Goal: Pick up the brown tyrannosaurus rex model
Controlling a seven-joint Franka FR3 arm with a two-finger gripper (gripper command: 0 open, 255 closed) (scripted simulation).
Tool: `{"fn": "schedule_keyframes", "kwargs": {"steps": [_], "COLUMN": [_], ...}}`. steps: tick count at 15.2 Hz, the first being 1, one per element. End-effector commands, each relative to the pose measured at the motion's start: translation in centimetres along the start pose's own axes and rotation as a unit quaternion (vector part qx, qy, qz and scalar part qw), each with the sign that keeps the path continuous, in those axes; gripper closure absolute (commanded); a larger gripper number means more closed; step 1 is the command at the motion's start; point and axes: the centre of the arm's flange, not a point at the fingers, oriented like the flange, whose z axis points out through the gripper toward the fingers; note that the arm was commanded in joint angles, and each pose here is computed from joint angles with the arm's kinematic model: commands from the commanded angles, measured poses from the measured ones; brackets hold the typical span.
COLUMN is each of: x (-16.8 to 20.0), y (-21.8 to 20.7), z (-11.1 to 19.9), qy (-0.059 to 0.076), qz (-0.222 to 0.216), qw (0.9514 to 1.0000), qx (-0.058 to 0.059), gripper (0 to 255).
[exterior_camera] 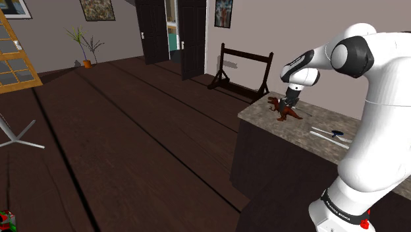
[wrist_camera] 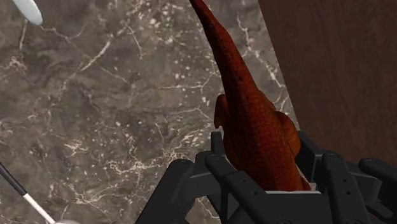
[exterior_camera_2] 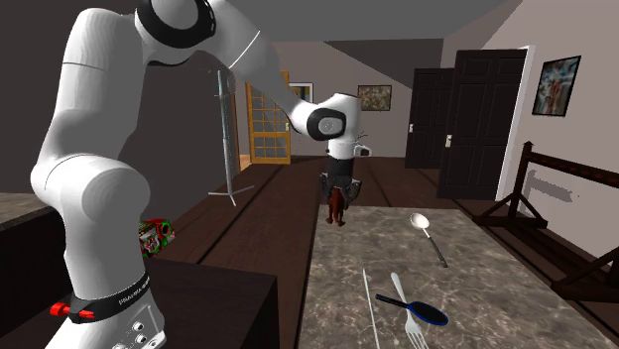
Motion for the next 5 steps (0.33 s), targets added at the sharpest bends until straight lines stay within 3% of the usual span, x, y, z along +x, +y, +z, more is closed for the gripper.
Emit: {"fn": "schedule_keyframes", "kwargs": {"steps": [1,5], "x": [0.0,0.0], "y": [-0.2,-0.3], "z": [-1.1,-2.3], "qy": [0.000,0.000], "qz": [0.000,0.000], "qw": [1.0000,1.0000], "qx": [0.000,0.000], "gripper": [255,255]}}
